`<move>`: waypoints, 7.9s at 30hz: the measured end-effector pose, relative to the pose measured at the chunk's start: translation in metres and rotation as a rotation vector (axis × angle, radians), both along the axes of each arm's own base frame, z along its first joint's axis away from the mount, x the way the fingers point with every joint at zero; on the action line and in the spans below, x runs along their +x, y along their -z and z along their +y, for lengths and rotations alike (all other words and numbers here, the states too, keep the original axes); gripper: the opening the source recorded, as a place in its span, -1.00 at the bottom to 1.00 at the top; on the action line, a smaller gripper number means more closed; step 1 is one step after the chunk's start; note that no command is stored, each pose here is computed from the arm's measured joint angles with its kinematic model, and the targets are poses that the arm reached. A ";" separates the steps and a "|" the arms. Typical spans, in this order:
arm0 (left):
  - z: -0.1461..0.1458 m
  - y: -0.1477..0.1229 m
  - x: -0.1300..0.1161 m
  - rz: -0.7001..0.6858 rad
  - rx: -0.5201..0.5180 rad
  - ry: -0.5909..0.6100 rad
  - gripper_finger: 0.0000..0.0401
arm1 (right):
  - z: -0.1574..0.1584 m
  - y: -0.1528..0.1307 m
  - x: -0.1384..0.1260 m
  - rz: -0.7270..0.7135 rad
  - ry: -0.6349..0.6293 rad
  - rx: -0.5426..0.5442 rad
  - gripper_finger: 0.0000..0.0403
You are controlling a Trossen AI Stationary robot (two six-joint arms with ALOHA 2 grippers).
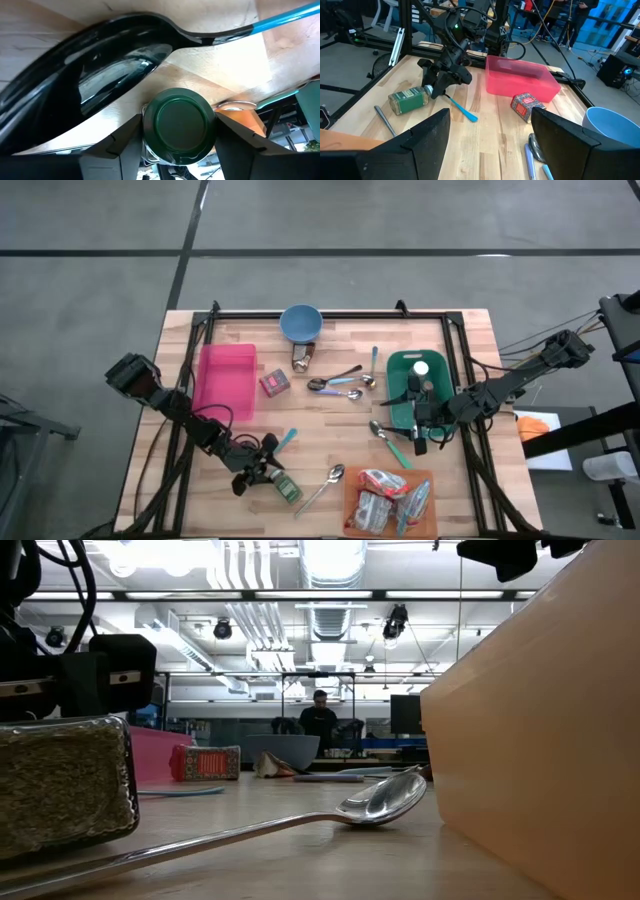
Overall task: Pick & Place Food Item
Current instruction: Put the green seasoning bottle into the green bin
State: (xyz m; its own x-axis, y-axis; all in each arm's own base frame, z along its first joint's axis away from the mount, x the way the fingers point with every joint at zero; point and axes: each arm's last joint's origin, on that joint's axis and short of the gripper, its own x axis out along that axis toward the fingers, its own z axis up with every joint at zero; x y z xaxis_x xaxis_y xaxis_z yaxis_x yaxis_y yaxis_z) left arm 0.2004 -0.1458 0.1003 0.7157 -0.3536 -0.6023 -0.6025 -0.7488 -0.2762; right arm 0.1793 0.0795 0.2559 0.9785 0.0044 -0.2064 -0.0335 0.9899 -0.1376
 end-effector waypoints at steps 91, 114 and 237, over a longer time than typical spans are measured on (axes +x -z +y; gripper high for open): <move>-0.008 -0.103 0.027 -0.336 1.396 0.869 0.00 | 0.000 0.000 0.000 0.000 0.000 0.000 0.37; 0.008 -0.126 0.039 -0.142 1.639 1.081 0.00 | 0.000 0.000 0.000 0.000 0.000 0.000 0.37; 0.020 -0.132 0.067 -0.041 1.732 1.084 0.89 | 0.000 0.000 0.000 -0.001 0.000 0.000 0.37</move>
